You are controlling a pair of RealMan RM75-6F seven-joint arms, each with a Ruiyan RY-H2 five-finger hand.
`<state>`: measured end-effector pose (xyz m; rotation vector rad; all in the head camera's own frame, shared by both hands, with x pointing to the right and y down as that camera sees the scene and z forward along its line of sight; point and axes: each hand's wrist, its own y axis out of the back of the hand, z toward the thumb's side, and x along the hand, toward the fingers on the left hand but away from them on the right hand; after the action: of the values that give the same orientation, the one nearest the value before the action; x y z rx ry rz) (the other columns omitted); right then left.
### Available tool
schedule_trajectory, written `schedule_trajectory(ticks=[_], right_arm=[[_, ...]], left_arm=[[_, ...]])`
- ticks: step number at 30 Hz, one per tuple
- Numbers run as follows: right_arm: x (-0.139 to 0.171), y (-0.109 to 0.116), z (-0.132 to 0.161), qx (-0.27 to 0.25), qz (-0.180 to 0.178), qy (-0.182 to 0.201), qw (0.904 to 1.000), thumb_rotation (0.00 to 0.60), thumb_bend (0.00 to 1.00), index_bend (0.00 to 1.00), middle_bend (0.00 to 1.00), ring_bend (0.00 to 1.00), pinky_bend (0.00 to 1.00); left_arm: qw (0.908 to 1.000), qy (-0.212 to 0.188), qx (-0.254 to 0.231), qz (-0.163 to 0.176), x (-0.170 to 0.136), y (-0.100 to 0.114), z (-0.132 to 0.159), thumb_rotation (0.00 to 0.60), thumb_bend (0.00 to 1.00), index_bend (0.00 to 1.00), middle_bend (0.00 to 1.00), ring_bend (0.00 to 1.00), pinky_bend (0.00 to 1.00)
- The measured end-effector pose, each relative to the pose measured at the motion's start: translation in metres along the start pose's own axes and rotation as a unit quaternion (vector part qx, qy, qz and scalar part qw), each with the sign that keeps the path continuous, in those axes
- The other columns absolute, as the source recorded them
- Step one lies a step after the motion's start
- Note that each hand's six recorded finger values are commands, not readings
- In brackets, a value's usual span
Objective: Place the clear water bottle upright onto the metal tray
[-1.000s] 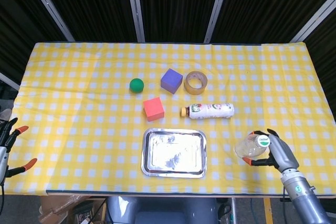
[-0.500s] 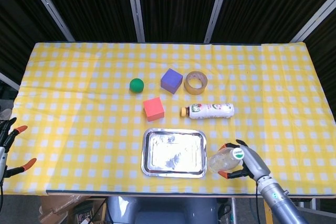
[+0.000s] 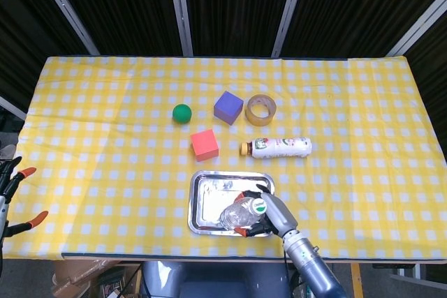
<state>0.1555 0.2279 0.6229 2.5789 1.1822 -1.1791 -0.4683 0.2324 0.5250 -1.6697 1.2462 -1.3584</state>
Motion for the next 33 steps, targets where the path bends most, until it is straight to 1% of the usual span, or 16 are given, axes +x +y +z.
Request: schedule_trajectory(ticks=[2, 5, 11, 14, 22, 31, 33], right_arm=[[-0.008, -0.006, -0.003, 0.004, -0.006, -0.003, 1.0, 0.6, 0.63, 0.76, 0.62, 0.31, 0.0], [-0.019, -0.01, -0.008, 0.013, -0.02, -0.009, 0.9997, 0.6, 0.63, 0.76, 0.62, 0.31, 0.0], [-0.028, -0.001, -0.015, 0.04, -0.061, -0.016, 0.9972, 0.6, 0.63, 0.76, 0.62, 0.31, 0.0], [-0.027, 0.003, -0.021, 0.047, -0.071, -0.023, 0.9961, 0.6, 0.63, 0.76, 0.62, 0.31, 0.0], [-0.017, 0.004, -0.028, 0.038, -0.066, -0.033, 0.9966, 0.6, 0.63, 0.76, 0.62, 0.31, 0.0], [-0.02, -0.012, -0.033, 0.037, -0.052, -0.032, 0.9974, 0.6, 0.63, 0.75, 0.62, 0.31, 0.0], [-0.02, -0.014, -0.034, 0.038, -0.049, -0.032, 0.9976, 0.6, 0.59, 0.72, 0.61, 0.3, 0.0]], left_arm=[[1.0, -0.001, -0.001, 0.0, 0.0, 0.0, 0.0, 0.6, 0.15, 0.19, 0.02, 0.0, 0.0], [1.0, -0.001, -0.003, 0.002, -0.001, 0.002, 0.0, 0.6, 0.15, 0.19, 0.02, 0.0, 0.0], [1.0, -0.001, -0.003, -0.002, 0.0, 0.001, -0.002, 0.6, 0.15, 0.19, 0.02, 0.0, 0.0], [1.0, -0.002, -0.001, -0.004, 0.0, 0.0, -0.001, 0.6, 0.15, 0.19, 0.02, 0.0, 0.0], [1.0, -0.003, 0.004, -0.007, 0.0, -0.004, 0.002, 0.6, 0.15, 0.19, 0.02, 0.0, 0.0], [1.0, -0.001, 0.006, -0.006, 0.001, -0.005, 0.001, 0.6, 0.15, 0.19, 0.02, 0.0, 0.0], [1.0, -0.001, 0.006, -0.007, 0.001, -0.005, 0.001, 0.6, 0.15, 0.19, 0.02, 0.0, 0.0]])
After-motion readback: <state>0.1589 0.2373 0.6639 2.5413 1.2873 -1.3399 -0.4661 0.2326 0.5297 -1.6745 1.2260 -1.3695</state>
